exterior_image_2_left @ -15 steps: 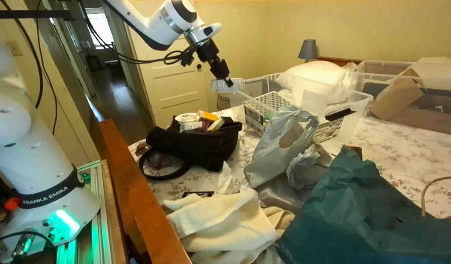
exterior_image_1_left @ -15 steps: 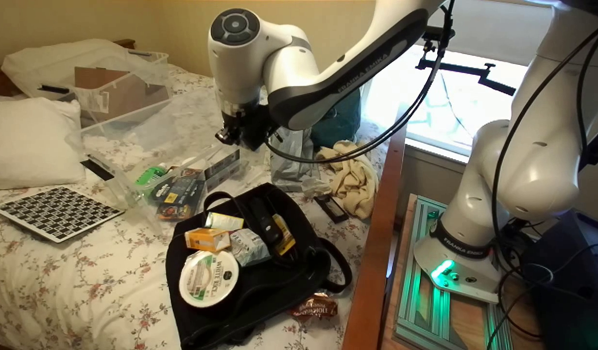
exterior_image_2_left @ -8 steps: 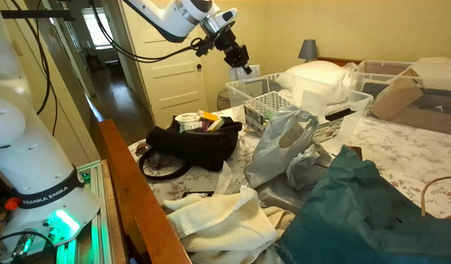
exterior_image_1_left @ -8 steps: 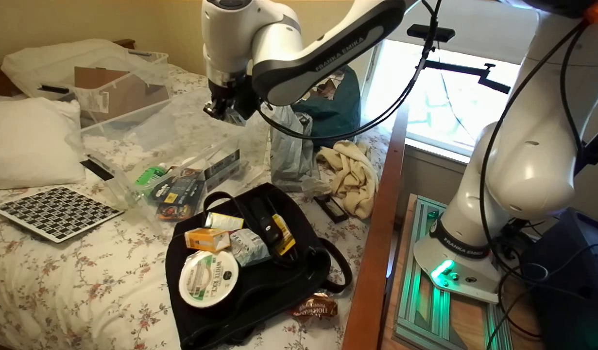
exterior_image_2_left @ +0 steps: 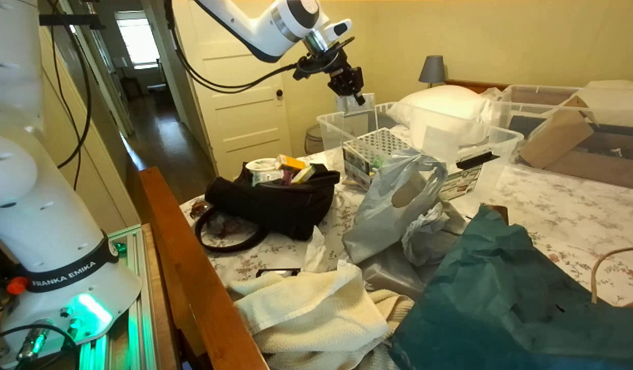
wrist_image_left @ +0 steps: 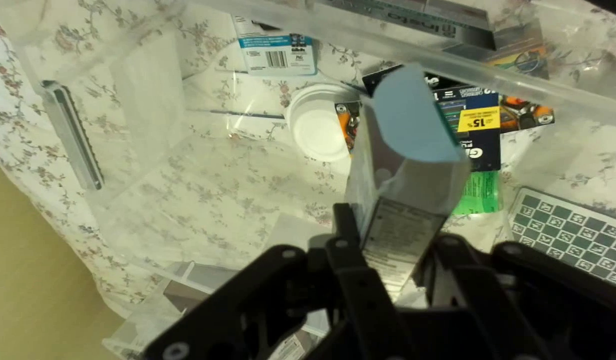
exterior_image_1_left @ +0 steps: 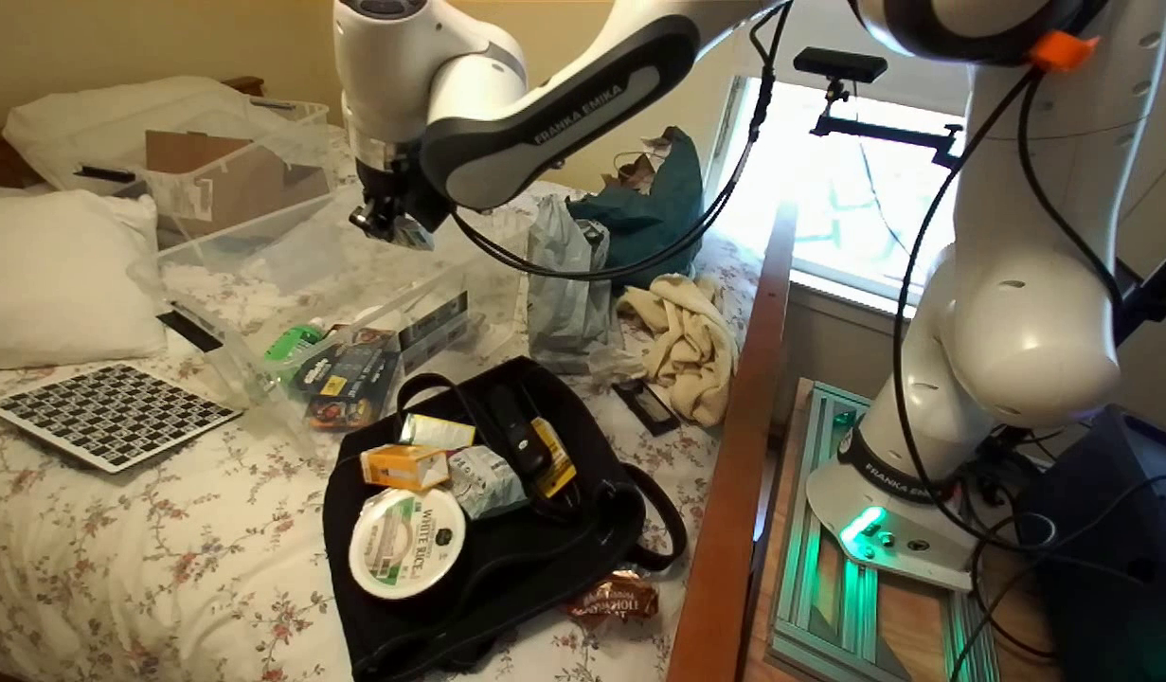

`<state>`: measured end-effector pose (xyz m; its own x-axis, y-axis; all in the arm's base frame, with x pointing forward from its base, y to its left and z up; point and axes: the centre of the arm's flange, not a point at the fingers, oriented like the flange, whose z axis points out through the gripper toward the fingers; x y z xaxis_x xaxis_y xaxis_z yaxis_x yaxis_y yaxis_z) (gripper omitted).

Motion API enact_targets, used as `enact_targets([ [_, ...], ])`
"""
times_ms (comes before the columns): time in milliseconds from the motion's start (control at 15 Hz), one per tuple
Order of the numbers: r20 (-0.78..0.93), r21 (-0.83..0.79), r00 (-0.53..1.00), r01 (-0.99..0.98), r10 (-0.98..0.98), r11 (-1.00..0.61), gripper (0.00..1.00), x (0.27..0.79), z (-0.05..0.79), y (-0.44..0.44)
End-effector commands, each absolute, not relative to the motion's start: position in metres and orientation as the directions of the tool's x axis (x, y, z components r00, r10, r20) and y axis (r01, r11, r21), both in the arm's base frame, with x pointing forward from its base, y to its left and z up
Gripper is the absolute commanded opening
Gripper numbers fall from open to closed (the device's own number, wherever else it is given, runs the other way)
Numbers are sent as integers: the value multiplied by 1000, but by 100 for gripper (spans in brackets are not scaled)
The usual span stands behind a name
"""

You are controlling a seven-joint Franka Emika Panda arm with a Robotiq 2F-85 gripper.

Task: Put the white box in the clear container at the front.

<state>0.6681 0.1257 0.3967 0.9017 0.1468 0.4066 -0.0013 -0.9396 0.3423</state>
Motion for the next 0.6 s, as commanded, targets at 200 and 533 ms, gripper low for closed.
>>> enact_targets([
  [200,394,311,910,0,129,-950,73,717,385,128],
  [533,393,305,914,-24,103,-952,100,709,385,127],
])
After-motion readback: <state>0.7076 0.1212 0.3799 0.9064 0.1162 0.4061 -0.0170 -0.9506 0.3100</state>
